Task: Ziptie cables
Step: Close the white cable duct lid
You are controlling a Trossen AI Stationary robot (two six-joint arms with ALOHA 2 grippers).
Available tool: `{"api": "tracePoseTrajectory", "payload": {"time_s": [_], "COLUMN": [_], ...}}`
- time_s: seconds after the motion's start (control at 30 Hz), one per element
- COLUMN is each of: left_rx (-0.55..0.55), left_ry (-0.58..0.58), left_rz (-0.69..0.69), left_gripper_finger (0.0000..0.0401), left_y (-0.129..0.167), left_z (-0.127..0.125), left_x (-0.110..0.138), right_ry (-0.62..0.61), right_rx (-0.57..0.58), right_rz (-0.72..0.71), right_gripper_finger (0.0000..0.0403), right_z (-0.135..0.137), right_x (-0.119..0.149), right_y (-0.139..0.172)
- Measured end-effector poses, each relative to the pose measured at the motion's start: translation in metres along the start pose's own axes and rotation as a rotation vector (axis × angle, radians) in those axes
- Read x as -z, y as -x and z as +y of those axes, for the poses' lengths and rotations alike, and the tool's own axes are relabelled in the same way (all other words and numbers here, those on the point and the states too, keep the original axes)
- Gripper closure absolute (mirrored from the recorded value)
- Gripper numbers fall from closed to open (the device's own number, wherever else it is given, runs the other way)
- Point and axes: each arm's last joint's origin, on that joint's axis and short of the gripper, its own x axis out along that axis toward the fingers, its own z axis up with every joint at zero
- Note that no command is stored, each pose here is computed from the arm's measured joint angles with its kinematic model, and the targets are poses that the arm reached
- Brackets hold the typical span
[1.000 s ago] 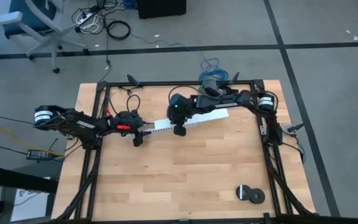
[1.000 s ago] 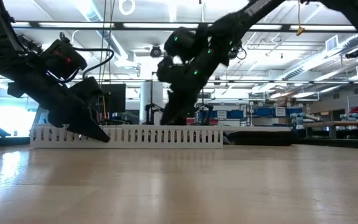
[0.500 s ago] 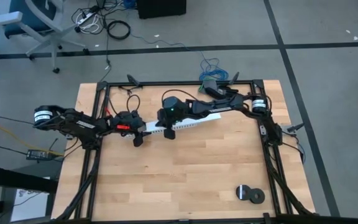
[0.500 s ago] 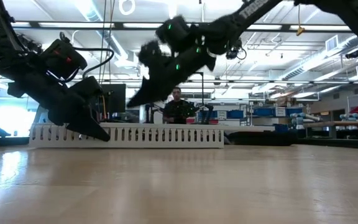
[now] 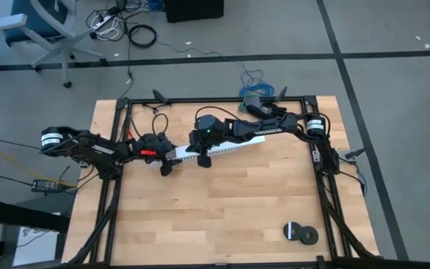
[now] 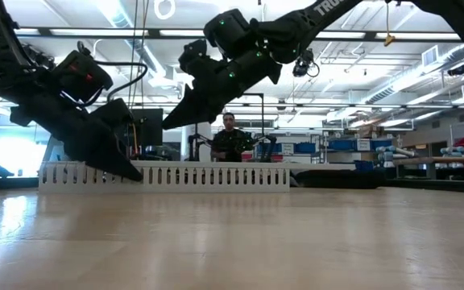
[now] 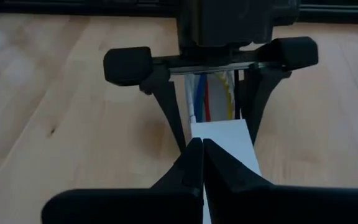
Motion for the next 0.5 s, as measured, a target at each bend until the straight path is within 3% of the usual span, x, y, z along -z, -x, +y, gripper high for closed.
{"api": "tracePoseTrajectory", "payload": {"time_s": [0.5], "left_rx": [0.002], "left_ry": [0.034], "left_rz": [0.050], "left_gripper_finger": [0.0073], "left_y": [0.016], "left_z": [-0.002], "left_x": [0.000], "right_ry": [-0.021], "right_rx": [-0.005], "right_rz": [0.039], "right_gripper_finger": [0.0403], "right_z": [0.000], "right_x": [0.004], "right_y": [0.001]}}
